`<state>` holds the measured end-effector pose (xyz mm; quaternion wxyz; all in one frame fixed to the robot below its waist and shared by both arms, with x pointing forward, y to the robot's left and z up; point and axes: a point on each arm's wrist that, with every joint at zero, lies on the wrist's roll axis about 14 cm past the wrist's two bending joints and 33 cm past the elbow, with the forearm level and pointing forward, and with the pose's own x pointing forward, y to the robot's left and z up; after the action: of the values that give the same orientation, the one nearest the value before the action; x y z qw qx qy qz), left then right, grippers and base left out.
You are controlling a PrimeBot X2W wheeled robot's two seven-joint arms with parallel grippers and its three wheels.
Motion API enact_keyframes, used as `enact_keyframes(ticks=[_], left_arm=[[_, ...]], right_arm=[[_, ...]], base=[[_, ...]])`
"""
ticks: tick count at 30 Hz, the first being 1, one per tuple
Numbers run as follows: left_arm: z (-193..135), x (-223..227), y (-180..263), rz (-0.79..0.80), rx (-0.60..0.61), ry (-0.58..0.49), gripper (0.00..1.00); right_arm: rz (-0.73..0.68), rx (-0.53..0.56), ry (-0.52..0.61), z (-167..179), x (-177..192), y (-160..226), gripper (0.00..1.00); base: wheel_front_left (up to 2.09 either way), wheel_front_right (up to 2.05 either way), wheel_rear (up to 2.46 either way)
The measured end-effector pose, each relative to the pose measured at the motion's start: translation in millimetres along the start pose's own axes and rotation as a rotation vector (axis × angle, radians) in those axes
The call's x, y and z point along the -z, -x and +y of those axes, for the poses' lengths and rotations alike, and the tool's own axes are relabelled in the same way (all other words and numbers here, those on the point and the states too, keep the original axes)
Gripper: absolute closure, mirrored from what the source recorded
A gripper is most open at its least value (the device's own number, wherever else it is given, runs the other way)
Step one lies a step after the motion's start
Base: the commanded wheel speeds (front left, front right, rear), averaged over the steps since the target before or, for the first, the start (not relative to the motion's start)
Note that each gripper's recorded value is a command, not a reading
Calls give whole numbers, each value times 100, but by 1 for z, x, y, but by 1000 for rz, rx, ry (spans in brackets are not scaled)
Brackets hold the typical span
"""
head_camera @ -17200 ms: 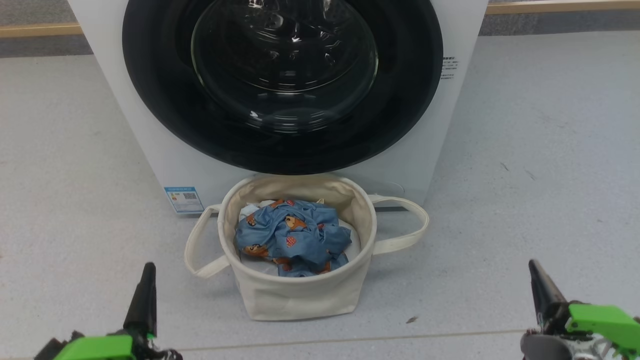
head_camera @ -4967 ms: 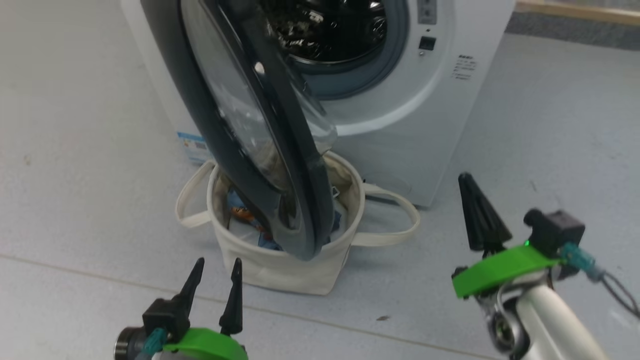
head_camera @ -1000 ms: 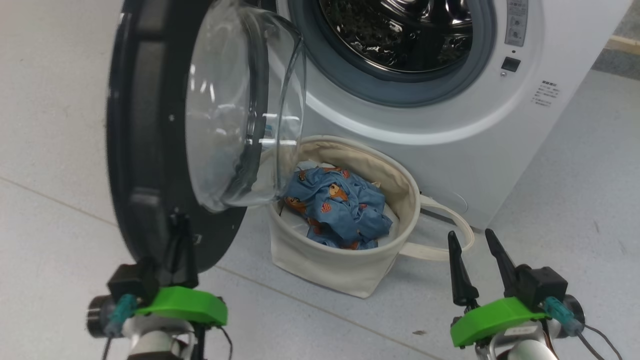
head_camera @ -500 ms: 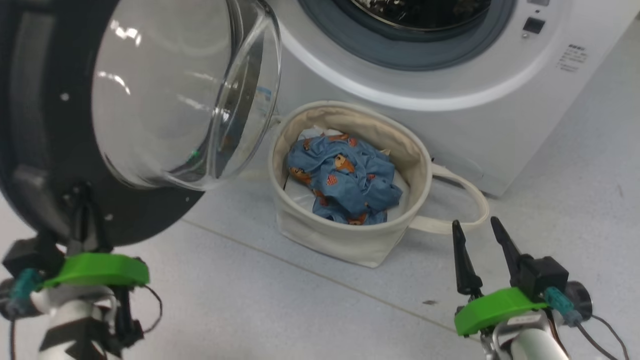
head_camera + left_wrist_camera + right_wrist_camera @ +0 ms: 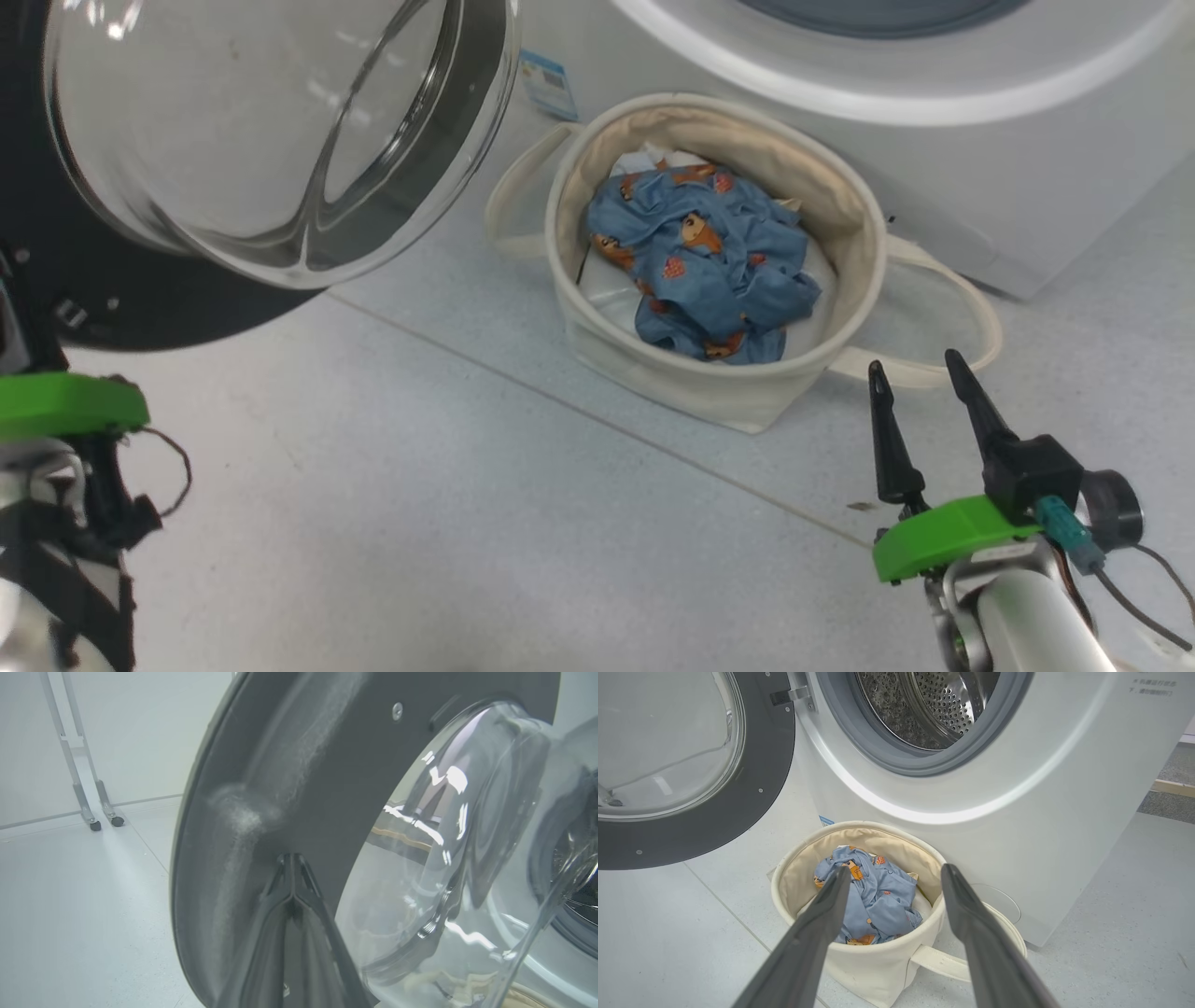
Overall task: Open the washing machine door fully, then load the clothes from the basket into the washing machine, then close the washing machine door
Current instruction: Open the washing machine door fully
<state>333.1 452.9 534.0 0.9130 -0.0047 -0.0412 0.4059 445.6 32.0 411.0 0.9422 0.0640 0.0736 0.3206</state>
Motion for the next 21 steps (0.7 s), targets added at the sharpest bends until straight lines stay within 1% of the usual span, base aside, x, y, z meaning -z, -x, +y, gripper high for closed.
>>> enact_keyframes(ticks=[8, 12, 16, 18, 21], left_arm=[[31, -1, -27, 21, -100, -37, 100], [35, -8, -31, 4, -106, -36, 100], [28, -16, -28, -23, -74, -40, 100], [19, -19, -23, -37, -44, -37, 100], [2, -10, -6, -22, 17, -28, 100]], right_arm=[[32, -35, 10, -5, 21, -15, 0], [39, -42, 10, -5, 24, -17, 0], [23, -39, 21, -3, 15, -14, 0], [8, -34, 19, 0, 7, -13, 0], [-18, -27, 10, 6, -6, -10, 0]], base=[[0, 0, 0], [0, 0, 0], [0, 0, 0], [0, 0, 0], [0, 0, 0]])
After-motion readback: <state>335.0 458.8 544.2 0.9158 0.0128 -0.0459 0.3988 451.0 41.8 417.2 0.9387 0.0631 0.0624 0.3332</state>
